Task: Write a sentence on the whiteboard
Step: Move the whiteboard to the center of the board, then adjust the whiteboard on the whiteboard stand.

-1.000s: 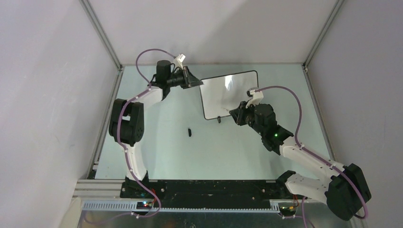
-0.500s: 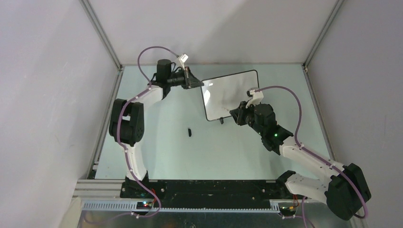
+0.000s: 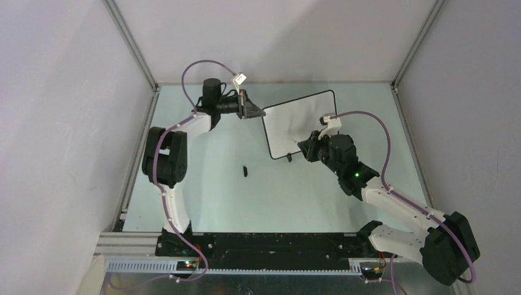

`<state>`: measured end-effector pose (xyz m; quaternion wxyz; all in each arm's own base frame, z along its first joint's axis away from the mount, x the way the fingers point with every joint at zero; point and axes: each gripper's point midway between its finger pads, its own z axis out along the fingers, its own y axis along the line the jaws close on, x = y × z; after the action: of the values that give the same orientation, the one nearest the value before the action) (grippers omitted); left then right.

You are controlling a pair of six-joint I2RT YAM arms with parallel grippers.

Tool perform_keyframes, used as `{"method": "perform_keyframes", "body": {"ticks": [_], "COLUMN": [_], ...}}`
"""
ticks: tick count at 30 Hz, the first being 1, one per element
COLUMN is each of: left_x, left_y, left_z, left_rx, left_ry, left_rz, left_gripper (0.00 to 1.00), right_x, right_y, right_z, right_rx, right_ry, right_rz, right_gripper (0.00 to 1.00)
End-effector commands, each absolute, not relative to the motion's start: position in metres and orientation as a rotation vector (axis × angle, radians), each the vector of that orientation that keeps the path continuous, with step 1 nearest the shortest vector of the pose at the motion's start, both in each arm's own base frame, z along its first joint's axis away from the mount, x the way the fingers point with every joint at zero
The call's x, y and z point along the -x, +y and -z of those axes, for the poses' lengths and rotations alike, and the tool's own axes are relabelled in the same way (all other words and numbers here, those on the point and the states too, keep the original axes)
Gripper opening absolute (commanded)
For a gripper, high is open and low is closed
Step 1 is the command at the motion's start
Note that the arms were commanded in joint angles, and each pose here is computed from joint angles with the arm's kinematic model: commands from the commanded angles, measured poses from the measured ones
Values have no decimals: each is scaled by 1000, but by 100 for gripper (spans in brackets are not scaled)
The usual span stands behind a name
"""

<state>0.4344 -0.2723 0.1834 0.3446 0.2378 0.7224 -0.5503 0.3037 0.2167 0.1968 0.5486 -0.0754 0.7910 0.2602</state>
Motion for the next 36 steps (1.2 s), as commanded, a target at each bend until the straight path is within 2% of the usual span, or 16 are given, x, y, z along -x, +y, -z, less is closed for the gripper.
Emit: {"method": "perform_keyframes", "body": {"ticks": [1, 3, 4, 5, 7, 8, 9, 13, 19, 21, 22, 24, 28, 31, 36], "left_x": [-413, -413, -414, -416, -419, -422, -424, -439, -448, -450, -452, -458, -467, -472, -472], "left_y": [-281, -279, -278, -277, -275, -273, -272, -268, -265, -259, -255, -244, -215, -184, -156], "left_z": [-192, -188, -184, -182, -178, -176, -177, -175, -198, -206, -212, -220, -242, -252, -283], "left_rx": [-752, -768, -767, -763, -754, -739, -730, -637, -574, -558, -552, -504, -406, -362, -271], "left_ry": [1793, 1812, 1837, 1848, 1868, 1882, 1887, 1947, 1929, 1923, 1918, 1945, 1999, 2046, 2007], "left_rz": [1508, 1482, 1458, 1442, 1407, 1384, 1371, 1292, 1274, 1256, 1241, 1185, 1050, 807, 606], "left_gripper": [0, 0, 4, 17, 36, 41, 51, 68, 78, 84, 91, 98, 99, 99, 99], "right_x": [-307, -306, -306, -306, -306, -306, -306, -306, -306, -306, -306, -307, -307, -305, -304], "right_y": [214, 214, 214, 214, 214, 213, 213, 212, 208, 208, 208, 208, 208, 207, 205], "right_z": [-213, -213, -214, -214, -214, -215, -214, -216, -219, -220, -219, -218, -219, -220, -224], "right_rx": [167, 168, 168, 168, 167, 166, 166, 163, 153, 149, 149, 147, 143, 137, 125], "right_ry": [1814, 1814, 1814, 1813, 1813, 1811, 1812, 1806, 1801, 1800, 1802, 1803, 1802, 1793, 1778], "right_rz": [-609, -609, -609, -609, -609, -609, -609, -606, -595, -595, -594, -595, -595, -603, -610], "right_gripper": [0, 0, 0, 0, 0, 0, 0, 0, 0, 0, 0, 0, 0, 0, 0]}}
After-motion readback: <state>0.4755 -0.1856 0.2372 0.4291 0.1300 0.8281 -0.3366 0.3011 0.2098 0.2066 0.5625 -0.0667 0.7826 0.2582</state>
